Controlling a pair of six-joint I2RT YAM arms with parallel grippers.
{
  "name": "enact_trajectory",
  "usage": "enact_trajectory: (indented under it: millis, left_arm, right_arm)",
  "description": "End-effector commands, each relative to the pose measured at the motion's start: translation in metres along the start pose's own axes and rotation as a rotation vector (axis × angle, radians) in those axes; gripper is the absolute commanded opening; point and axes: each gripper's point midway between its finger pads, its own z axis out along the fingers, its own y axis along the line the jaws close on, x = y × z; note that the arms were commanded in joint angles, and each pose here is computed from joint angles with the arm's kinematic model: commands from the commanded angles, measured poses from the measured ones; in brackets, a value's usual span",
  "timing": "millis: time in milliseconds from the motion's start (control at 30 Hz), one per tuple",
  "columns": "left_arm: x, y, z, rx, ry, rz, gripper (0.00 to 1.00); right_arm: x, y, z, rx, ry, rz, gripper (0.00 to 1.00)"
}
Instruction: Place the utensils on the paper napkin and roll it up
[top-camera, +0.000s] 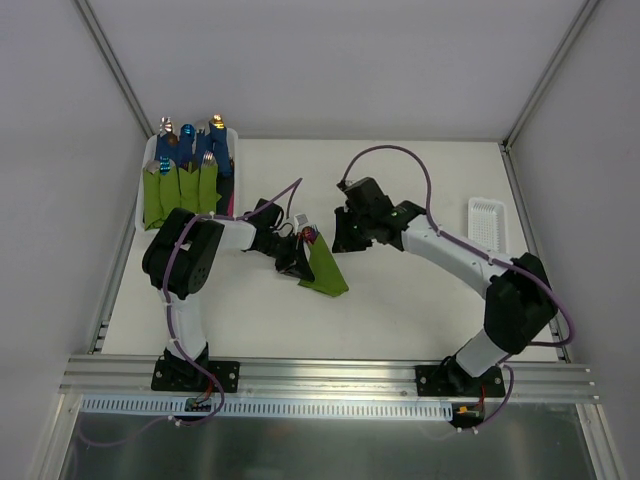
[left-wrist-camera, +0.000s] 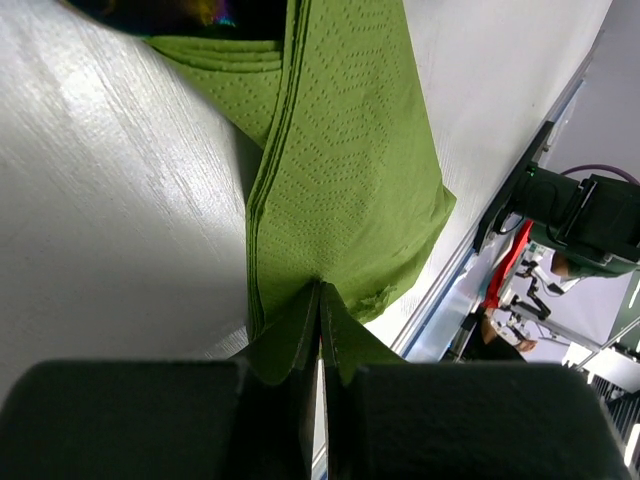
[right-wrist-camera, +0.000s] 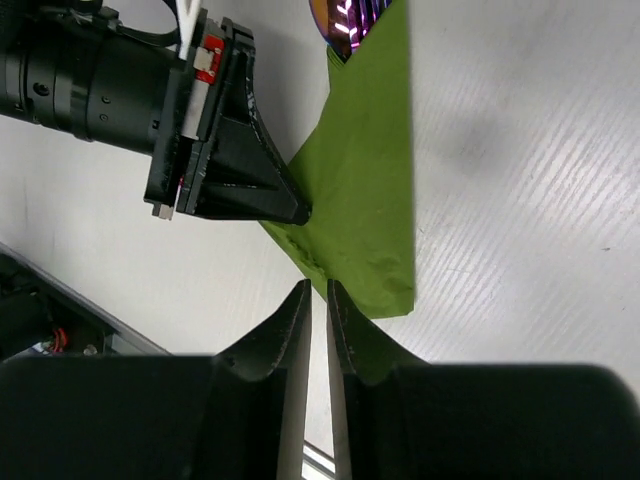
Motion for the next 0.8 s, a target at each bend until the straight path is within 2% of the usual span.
enact_trajectory:
  millis: [0, 133, 267, 367, 767]
  left_arm:
    - [0.01, 0.041, 0.007, -0.147, 0.017, -0.036, 0.0]
    - [0.011, 0.042, 0.008, -0.149, 0.021, -0.04, 0.0]
    - [0.013, 0.042, 0.009, -0.145, 0.027, -0.048, 0.0]
    - [0.013, 0.043, 0.008, -0.148, 0.025, -0.045, 0.0]
    - [0.014, 0.044, 0.009, -0.147, 0.031, -0.048, 0.0]
  right_arm:
    - [0.011, -0.015, 0.004, 0.178, 0.053, -0.076, 0.14]
    - [0.014, -0.011, 0.016, 0.28, 0.066, -0.14, 0.15]
    - [0.02, -0.008, 0.035, 0.319, 0.088, -0.17, 0.21]
    - [0.023, -0.003, 0.045, 0.318, 0.094, -0.177, 0.25]
    - [0.035, 0.004, 0.072, 0.303, 0.131, -0.214, 0.29]
